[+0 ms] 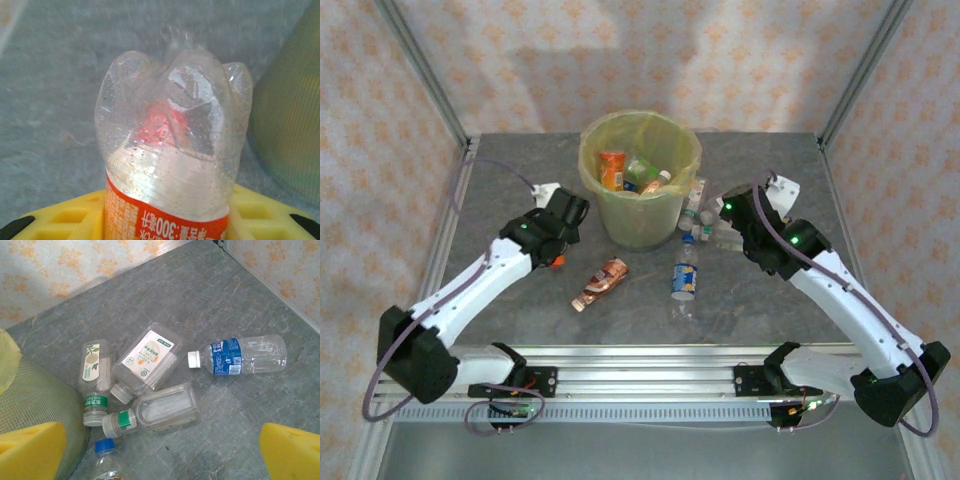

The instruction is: Put the plastic bottles in the bin

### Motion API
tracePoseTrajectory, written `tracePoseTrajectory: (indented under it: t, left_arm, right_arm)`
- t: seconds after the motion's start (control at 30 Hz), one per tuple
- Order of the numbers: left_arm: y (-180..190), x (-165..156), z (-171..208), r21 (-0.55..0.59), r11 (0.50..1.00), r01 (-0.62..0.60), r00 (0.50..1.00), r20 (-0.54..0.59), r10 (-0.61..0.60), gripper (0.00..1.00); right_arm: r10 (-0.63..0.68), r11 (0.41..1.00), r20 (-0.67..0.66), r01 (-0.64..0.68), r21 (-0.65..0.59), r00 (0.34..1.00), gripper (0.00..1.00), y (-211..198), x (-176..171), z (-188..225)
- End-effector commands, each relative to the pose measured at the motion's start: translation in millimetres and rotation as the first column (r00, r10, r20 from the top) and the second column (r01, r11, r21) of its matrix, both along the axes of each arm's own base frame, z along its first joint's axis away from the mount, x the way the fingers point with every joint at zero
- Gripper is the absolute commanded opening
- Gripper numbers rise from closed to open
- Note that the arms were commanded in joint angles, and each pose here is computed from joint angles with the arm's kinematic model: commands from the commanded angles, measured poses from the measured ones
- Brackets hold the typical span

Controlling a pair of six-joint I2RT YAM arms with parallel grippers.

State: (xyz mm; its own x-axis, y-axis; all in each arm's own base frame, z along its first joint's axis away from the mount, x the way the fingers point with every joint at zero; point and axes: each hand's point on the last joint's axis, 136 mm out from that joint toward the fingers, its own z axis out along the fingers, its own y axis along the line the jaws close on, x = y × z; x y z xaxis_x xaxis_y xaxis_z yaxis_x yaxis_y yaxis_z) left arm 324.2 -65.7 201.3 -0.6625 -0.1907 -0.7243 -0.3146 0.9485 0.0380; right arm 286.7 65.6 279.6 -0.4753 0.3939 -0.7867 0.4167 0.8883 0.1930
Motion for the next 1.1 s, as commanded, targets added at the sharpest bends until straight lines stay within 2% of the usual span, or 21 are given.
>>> tracePoseTrajectory:
  t: [0.0, 0.23, 0.4, 0.57, 0.83, 1.07]
  left_arm:
    - [23, -7, 53, 0.087, 0.995, -0.057, 0.993, 0.107, 0.048, 0.47]
    - [5, 12, 140, 0.041, 0.998, 0.051, 0.952, 0.299, -0.061, 0.47]
    - [-27, 41, 188, 0.016, 0.984, 0.176, 0.908, 0.384, -0.169, 0.47]
    - [-65, 76, 225, 0.005, 0.955, 0.297, 0.841, 0.473, -0.264, 0.47]
    - [-117, 135, 229, 0.054, 0.907, 0.418, 0.802, 0.447, -0.396, 0.47]
    - [-132, 167, 190, 0.085, 0.899, 0.43, 0.844, 0.315, -0.433, 0.48]
  right_arm:
    - [-0.018, 1.0, 0.032, 0.018, 0.004, 0.999, 0.99, -7, -3, 6]
    - [-0.017, 0.999, 0.053, 0.015, 0.028, 0.998, 0.99, -7, -5, 9]
    - [-0.017, 0.999, 0.053, 0.015, 0.034, 0.998, 0.99, -8, -7, 9]
    - [-0.032, 0.999, 0.066, 0.029, 0.04, 0.997, 0.99, -12, -10, 12]
    - [-0.057, 0.998, 0.058, 0.055, 0.039, 0.997, 0.99, -18, -16, 15]
    - [-0.07, 0.997, 0.05, 0.068, 0.029, 0.996, 0.99, -20, -16, 15]
